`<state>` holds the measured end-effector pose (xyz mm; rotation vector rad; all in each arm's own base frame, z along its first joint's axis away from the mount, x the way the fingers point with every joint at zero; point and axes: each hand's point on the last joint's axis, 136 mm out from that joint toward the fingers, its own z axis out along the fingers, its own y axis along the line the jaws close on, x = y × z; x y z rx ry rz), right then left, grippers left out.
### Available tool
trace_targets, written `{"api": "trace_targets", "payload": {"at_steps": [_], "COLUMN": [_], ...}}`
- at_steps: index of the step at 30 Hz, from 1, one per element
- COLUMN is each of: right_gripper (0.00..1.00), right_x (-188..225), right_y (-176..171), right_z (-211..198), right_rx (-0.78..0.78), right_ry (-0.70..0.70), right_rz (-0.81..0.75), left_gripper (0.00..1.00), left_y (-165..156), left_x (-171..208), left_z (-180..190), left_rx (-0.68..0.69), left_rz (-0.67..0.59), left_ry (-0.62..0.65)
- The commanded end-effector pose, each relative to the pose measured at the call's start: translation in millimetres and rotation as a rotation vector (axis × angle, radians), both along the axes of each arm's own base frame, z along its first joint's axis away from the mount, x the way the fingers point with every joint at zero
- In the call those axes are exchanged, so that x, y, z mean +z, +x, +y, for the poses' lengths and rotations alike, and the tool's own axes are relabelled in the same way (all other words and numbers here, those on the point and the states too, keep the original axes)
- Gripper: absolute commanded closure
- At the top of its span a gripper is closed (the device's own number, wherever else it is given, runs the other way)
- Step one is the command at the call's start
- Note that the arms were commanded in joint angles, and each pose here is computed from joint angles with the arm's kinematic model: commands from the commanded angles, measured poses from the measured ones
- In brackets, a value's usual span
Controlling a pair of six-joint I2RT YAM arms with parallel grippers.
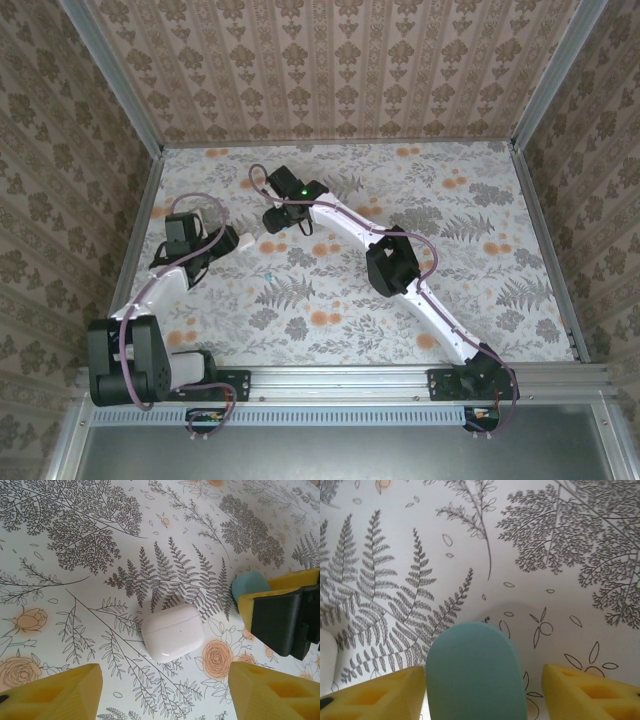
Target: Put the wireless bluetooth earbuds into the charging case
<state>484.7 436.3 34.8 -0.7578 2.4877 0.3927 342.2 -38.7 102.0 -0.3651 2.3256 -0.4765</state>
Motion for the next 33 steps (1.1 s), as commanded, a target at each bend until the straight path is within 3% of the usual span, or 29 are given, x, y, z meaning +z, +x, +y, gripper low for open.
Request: {"api": "trace_targets", "payload": {"at_steps": [1,9,14,21,26,29,33], "right_gripper": [0.48,0.66,0.67,0.66,0.58,0.46,0.39], "right_x": [-9,6,23,12,-9,-11,10], "right_y": [-14,-19,-29,-98,-156,-177,-185], "right_z": [-1,-18,-54,-123,-155,-148,-132], "right_rx": [0.006,-0.056,-0.251,-0.575,-0.674,-0.67,-0.634], "right_ry": [-0.003,-0.035,-0.056,0.033,0.027,0.035,0.094], "right_rz": [0.074,0.08,0.095,0.215,0.274,0.304,0.306], "left_gripper": [0.32,0.33,0.34,0.34,0.34,0.34,0.34], "left_y": [-9,-17,-21,-28,-37,-42,-51], "left_x": [-1,12,19,19,12,9,10], "left_z": [0,-4,-22,-68,-101,-115,-130], "left_rx": [-0.008,-0.033,-0.103,-0.234,-0.319,-0.354,-0.393], "left_rz": [0.008,-0.01,-0.02,-0.018,0.01,0.025,0.032], "left_ry": [0.021,0.021,0.013,0.045,0.048,0.05,0.063]}}
